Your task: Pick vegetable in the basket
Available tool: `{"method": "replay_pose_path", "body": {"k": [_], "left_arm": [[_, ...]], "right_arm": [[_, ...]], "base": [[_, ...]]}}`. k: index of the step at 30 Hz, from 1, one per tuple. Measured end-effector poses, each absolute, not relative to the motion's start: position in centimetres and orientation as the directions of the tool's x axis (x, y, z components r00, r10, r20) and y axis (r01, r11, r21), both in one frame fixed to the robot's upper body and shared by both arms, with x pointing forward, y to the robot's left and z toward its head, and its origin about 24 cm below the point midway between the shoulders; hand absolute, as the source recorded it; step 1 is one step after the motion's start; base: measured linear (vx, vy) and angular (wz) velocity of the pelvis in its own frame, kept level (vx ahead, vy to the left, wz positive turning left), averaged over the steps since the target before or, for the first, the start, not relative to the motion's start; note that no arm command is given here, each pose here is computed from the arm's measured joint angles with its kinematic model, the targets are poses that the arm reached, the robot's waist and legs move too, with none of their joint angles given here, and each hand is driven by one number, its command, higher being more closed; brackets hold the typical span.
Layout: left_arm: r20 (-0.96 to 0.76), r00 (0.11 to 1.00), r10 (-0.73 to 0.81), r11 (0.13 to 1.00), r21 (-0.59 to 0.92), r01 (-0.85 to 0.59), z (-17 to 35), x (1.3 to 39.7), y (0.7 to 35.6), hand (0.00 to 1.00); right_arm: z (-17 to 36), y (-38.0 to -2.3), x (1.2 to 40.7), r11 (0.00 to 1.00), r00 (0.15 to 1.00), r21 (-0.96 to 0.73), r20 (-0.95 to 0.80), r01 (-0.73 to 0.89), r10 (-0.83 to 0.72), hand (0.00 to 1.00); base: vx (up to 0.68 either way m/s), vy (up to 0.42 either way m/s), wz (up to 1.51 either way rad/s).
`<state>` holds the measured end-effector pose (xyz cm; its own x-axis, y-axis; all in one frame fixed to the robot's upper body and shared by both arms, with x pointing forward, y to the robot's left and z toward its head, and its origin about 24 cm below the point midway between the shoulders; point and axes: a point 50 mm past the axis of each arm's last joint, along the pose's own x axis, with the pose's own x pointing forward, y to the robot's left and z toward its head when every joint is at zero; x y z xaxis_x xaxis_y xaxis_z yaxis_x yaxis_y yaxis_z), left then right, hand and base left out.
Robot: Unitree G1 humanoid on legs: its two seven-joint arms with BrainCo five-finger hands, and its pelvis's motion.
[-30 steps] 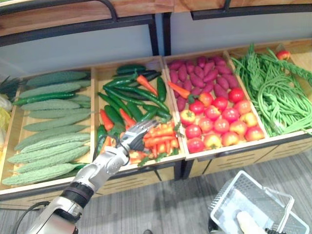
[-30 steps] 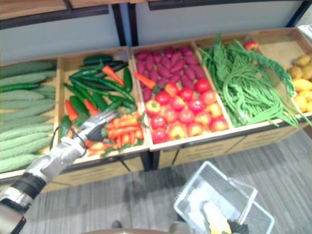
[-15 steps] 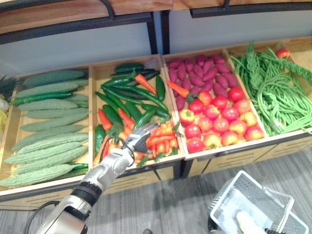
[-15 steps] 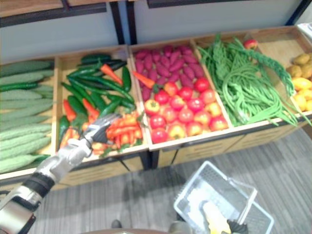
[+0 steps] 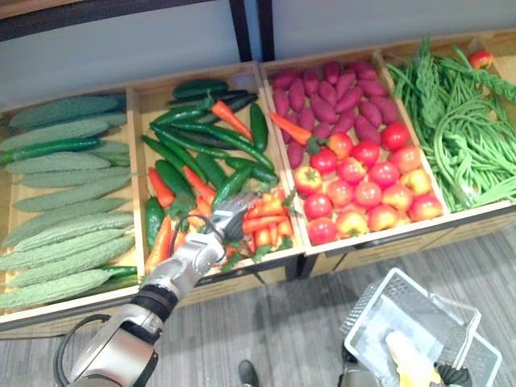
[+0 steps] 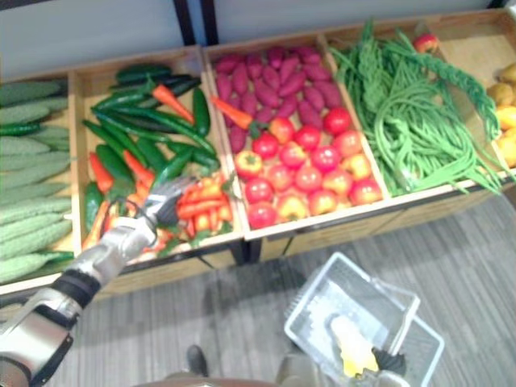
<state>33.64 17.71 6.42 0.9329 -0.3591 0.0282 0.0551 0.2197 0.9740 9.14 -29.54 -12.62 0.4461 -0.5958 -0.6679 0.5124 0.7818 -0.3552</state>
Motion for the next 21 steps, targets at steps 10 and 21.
{"method": "replay_pose_path", "body": {"k": [10,21], "left_arm": [[0.089,0.913,-0.398,0.264,0.964,0.021,7.8,34.6,15.4,0.0],[0.152,0.894,-0.422,0.26,0.965,-0.042,10.4,35.9,14.0,0.0]], "right_arm": [[-12.3,-29.6,9.9,0.783,0.469,-0.354,-0.649,0.512,-0.599,1.0],[-11.9,-29.6,10.7,0.785,0.493,-0.349,-0.629,0.512,-0.601,1.0]], "base": [[-0.05,-0.009,-0.01],[-0.01,-0.001,-0.05]]}}
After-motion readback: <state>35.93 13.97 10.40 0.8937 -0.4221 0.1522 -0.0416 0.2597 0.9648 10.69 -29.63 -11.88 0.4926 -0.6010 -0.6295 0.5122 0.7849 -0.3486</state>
